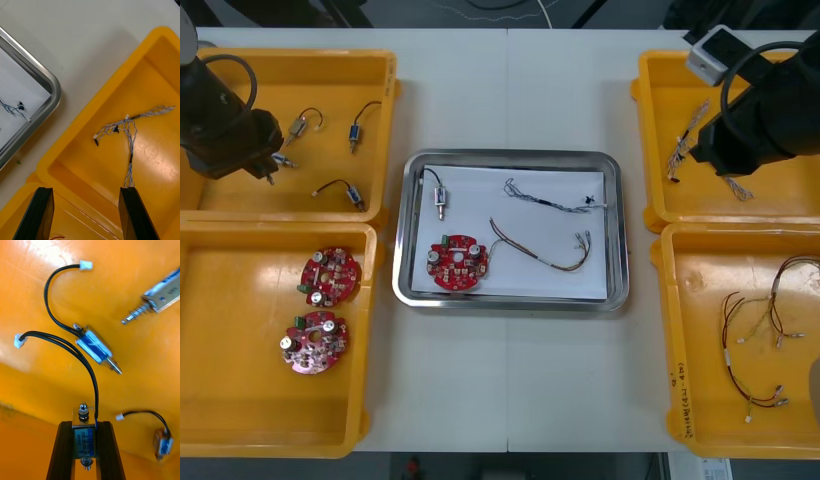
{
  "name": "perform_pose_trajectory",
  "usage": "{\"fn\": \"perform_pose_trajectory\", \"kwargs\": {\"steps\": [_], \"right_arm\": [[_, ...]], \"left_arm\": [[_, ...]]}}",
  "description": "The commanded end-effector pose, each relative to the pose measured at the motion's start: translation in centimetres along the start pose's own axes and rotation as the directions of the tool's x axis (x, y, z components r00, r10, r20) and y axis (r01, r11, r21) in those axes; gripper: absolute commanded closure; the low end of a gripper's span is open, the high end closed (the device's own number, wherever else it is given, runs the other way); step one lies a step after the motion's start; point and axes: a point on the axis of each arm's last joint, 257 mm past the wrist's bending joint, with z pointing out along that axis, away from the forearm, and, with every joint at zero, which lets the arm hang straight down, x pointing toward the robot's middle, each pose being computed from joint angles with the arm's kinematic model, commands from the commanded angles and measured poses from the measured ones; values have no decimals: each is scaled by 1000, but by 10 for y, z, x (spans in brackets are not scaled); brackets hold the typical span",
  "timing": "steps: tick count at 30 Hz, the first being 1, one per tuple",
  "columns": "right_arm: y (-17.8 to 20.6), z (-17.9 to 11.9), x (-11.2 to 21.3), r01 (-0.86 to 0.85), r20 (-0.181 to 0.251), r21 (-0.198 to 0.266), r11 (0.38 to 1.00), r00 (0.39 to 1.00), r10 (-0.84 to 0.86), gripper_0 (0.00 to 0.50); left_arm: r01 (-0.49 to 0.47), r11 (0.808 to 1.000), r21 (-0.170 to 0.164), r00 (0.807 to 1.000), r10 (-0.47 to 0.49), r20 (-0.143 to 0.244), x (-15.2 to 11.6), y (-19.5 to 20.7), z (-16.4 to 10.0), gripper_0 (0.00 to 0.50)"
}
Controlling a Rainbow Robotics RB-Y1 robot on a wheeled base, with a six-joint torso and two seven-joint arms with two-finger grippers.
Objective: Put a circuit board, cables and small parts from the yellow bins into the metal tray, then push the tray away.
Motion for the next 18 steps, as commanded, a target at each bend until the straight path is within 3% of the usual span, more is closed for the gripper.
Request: {"fn": "perform_pose_trajectory", "kwargs": {"steps": [1,12,18], "right_arm": [[-39,-16,40,-160,-27,77,984,986,163,0],[-63,-21,113,-426,-94,138,894,893,440,0],[-58,-20,140,-539,-111,122,834,827,551,0]], "left_arm": [[-124,992,8,989,123,77,-23,-12,-56,500],[-231,973,9,970,230,74,3,-42,-96,500],[-300,954,13,951,298,78,21,-69,-95,500]]}}
